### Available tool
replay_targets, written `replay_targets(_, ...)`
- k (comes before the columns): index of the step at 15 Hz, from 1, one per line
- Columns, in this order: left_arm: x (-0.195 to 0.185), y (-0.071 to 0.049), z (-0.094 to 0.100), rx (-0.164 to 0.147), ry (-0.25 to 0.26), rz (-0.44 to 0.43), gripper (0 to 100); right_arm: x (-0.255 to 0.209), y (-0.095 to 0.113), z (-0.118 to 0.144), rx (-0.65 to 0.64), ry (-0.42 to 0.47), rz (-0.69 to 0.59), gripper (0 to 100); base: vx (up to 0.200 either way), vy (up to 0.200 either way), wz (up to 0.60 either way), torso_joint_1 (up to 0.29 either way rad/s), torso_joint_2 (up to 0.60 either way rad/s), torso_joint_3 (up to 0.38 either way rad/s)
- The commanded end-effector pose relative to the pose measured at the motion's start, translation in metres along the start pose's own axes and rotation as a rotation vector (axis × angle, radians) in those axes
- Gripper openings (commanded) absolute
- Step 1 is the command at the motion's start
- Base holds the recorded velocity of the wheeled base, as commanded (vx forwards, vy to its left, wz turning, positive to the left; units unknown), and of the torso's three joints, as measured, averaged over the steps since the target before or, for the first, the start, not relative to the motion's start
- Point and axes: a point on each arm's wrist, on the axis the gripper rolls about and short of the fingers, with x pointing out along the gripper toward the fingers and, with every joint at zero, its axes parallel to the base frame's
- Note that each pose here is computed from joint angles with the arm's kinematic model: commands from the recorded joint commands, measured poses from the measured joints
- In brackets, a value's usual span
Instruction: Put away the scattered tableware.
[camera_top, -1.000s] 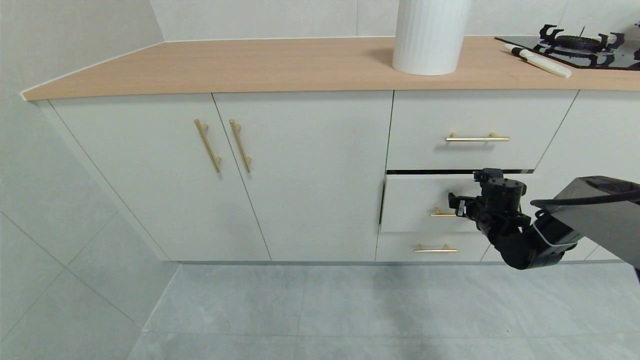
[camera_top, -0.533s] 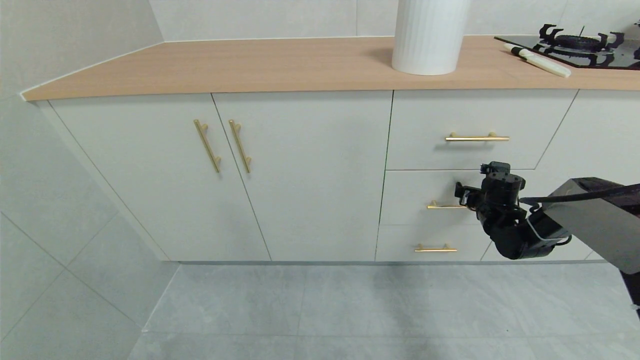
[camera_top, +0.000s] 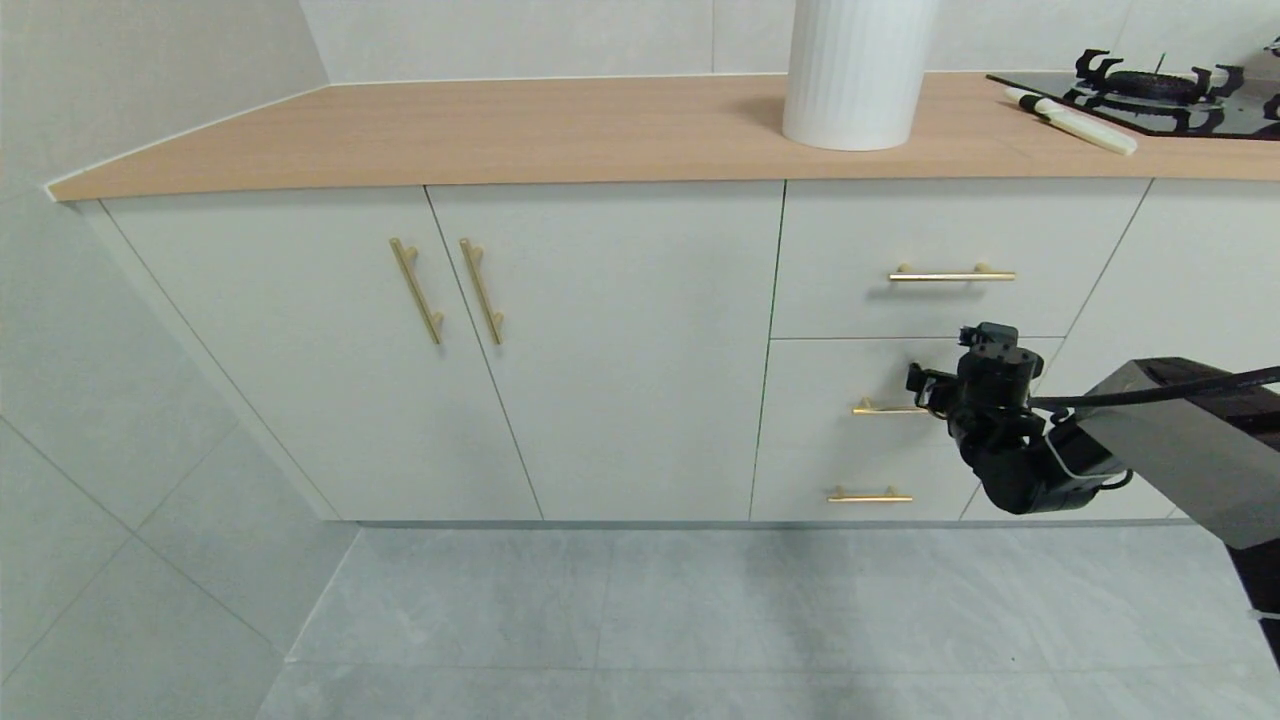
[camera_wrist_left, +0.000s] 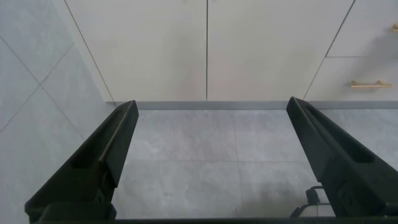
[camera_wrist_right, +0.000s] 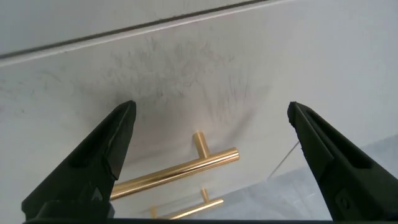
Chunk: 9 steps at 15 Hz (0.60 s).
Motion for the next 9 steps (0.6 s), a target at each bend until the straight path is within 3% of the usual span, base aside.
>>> replay_targets(1,0.0,0.0,0.0,0.0,0.002,0.001,100,0.0,-0.001,0.007,0.015,-0.022,-0.006,100,0.0,0.0,0.0,0.0,0.0,0.0)
replay_targets(4,0.0,0.0,0.0,0.0,0.0,0.001,100,-0.03,-0.009,0.029,0.016,0.01,0.003,100,0.0,0.0,0.0,0.0,0.0,0.0)
replay_targets(7,0.0,0.0,0.0,0.0,0.0,0.001,100,-0.129,-0.034,0.081,-0.004,0.072,0.122,100,0.0,0.0,0.0,0.0,0.0,0.0)
replay_targets(9,0.0,0.0,0.0,0.0,0.002,0.001,100,-0.184,-0.053,0.13,0.039,-0.037,0.131,100,0.0,0.0,0.0,0.0,0.0,0.0)
